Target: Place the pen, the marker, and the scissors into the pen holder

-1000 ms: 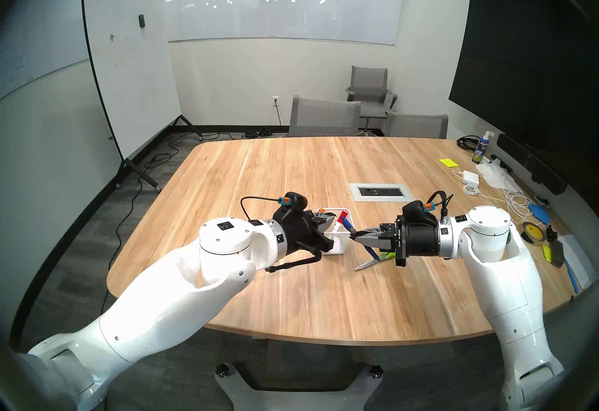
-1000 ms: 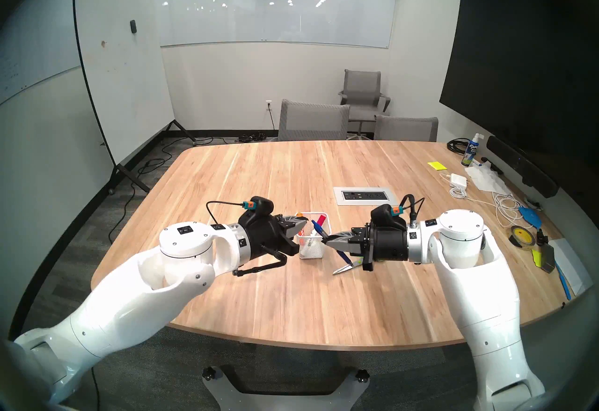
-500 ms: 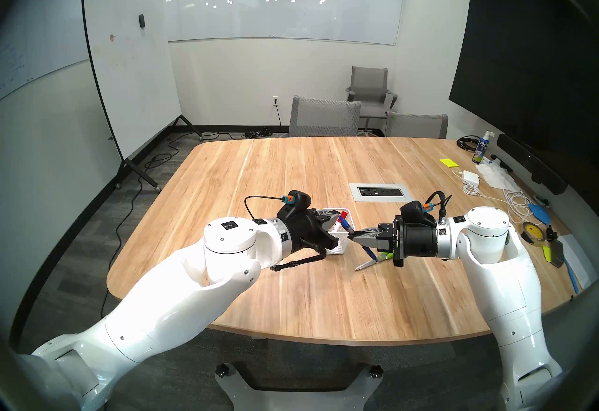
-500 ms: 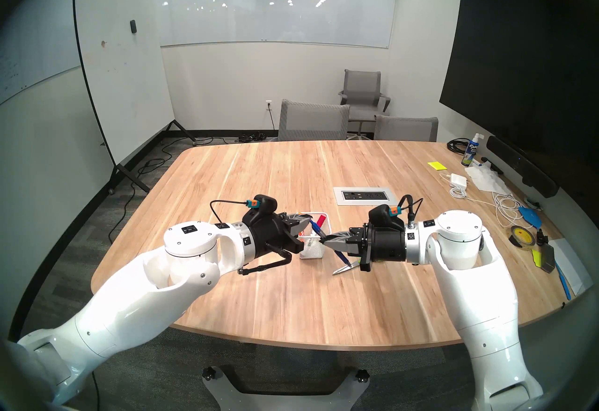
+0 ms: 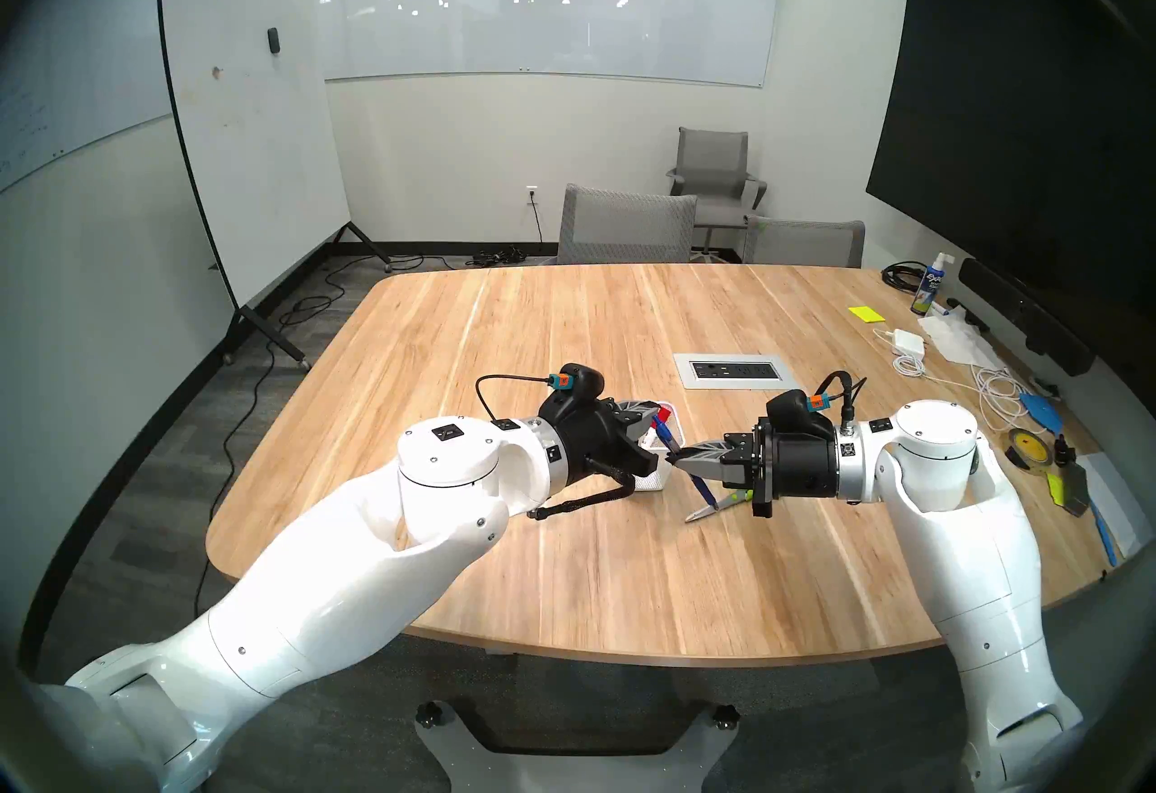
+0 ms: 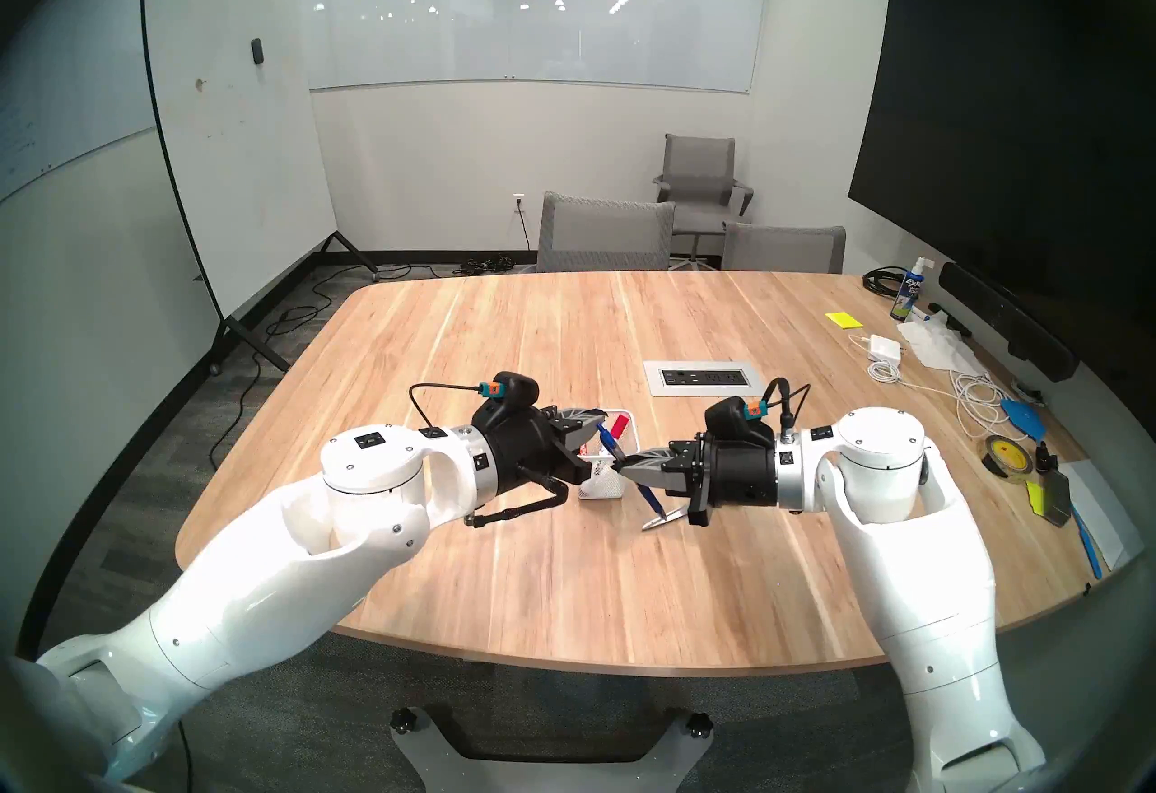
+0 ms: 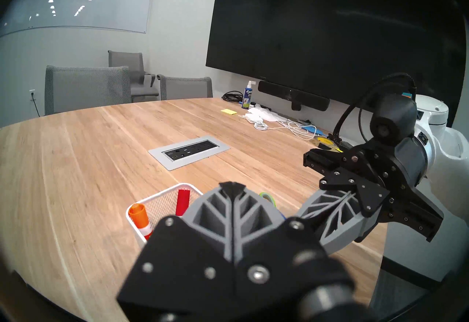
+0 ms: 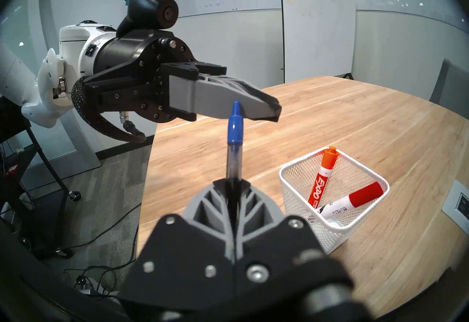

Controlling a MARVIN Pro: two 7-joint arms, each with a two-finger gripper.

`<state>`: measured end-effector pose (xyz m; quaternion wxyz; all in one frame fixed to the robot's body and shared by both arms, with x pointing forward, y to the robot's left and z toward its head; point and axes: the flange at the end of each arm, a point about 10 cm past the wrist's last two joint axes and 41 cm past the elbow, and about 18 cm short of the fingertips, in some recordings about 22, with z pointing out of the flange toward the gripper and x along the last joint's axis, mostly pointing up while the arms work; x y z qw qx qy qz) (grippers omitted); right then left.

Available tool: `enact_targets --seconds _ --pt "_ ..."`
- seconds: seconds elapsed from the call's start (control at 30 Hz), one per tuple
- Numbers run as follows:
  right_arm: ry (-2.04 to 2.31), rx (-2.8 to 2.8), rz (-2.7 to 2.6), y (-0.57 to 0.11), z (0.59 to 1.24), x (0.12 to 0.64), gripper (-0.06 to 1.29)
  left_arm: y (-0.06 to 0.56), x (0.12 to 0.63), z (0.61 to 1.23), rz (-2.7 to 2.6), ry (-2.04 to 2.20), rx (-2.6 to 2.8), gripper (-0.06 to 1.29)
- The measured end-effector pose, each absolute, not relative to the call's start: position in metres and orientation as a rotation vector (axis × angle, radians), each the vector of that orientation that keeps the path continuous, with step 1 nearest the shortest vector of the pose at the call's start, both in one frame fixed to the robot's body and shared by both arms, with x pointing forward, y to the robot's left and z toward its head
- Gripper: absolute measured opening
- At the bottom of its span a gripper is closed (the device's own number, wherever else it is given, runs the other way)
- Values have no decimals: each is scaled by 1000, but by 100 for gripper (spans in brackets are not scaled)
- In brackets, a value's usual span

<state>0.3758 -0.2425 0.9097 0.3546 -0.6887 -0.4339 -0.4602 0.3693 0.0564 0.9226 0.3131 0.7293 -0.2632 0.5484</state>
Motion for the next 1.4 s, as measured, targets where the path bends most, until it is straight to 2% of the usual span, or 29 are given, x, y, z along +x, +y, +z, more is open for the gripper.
enact_targets --seconds 1.4 --pt "-1122 -1807 -1209 -236 910 378 -3 47 377 944 1451 -719 1928 -2"
